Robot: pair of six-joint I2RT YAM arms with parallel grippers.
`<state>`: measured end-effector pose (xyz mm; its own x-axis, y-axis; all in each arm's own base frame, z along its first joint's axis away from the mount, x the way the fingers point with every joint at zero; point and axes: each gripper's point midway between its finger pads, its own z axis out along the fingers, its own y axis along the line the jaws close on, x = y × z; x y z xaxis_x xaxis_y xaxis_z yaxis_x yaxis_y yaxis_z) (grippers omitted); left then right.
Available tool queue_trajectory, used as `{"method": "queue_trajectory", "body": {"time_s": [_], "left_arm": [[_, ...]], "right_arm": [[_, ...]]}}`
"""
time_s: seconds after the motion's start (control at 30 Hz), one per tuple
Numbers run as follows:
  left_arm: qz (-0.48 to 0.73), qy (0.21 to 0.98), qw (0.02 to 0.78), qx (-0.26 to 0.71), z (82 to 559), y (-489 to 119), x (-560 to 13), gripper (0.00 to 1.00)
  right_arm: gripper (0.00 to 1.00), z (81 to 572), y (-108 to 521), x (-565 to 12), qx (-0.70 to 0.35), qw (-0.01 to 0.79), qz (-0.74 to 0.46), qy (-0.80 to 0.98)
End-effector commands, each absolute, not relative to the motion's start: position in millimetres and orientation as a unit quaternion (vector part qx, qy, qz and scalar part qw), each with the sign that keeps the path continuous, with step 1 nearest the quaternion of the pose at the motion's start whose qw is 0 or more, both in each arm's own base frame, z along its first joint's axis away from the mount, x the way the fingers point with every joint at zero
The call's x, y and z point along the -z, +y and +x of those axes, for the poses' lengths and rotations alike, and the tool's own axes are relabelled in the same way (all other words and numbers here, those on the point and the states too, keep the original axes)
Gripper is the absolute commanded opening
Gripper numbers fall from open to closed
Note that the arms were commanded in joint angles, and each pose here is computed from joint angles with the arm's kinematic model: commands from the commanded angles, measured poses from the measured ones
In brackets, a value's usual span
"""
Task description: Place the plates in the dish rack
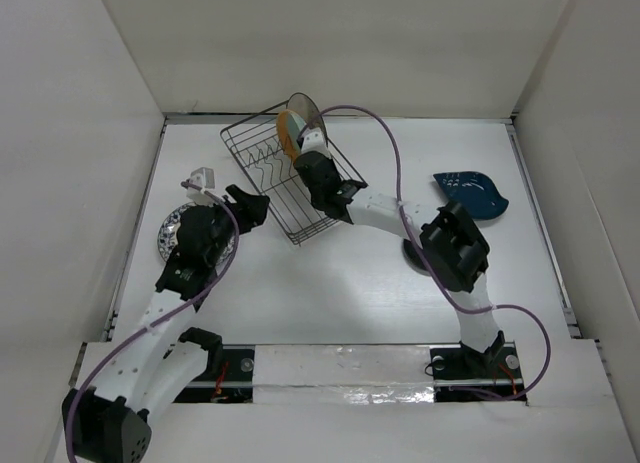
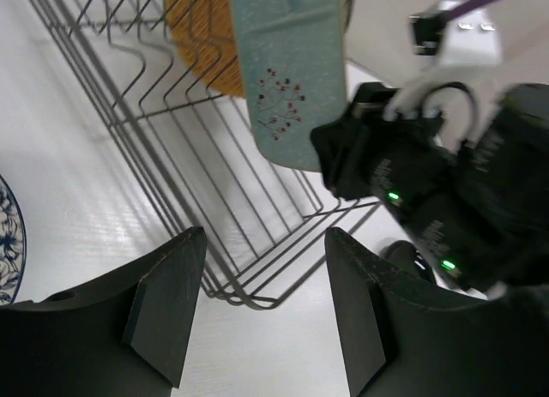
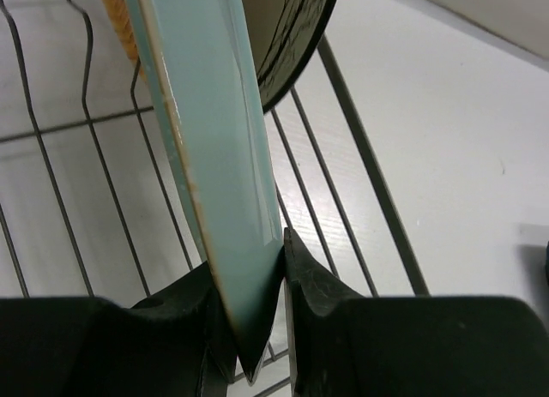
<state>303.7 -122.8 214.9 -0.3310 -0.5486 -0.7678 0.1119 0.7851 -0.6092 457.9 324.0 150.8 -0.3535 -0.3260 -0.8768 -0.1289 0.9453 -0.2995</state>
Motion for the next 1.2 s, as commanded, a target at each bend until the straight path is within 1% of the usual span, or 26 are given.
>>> {"method": "queue_trajectory", "body": {"time_s": [0.0,0.07,0.23,0.33,0.37,0.57,0.67,0.83,1.0,1.07,1.17], "left_arm": [[-0.098,0.737,0.596,0.303,291,-124,-277,0.55],[-0.082,0.731,0.607,0.302,282,-122,-294,0.55],[-0.066,0.73,0.633,0.247,269,-101,-312,0.56],[-0.052,0.732,0.638,0.232,269,-99,-315,0.56],[-0.047,0.733,0.639,0.229,269,-99,-316,0.56],[-0.017,0.721,0.658,0.215,262,-96,-329,0.57],[-0.017,0.719,0.663,0.208,260,-92,-331,0.57],[-0.024,0.719,0.666,0.197,263,-88,-318,0.57],[-0.027,0.735,0.653,0.181,271,-87,-296,0.58],[-0.027,0.739,0.648,0.181,271,-87,-292,0.58],[-0.024,0.741,0.646,0.183,272,-89,-287,0.58]], "right_arm": [[0.0,486,330,-245,0.081,0.638,-0.054,0.764],[0.0,487,335,-243,0.08,0.632,-0.069,0.768],[0.0,488,357,-241,0.069,0.628,-0.085,0.771],[0.0,490,371,-244,0.056,0.625,-0.088,0.774],[0.0,492,375,-237,0.051,0.62,-0.086,0.778],[0.0,495,388,-230,0.026,0.608,-0.072,0.79],[0.0,497,389,-225,0.031,0.606,-0.069,0.792],[0.0,507,388,-211,0.044,0.594,-0.061,0.801],[0.0,511,382,-203,0.051,0.59,-0.041,0.805],[0.0,513,370,-204,0.055,0.587,-0.018,0.808],[0.0,513,372,-213,0.039,0.595,-0.013,0.803]]}}
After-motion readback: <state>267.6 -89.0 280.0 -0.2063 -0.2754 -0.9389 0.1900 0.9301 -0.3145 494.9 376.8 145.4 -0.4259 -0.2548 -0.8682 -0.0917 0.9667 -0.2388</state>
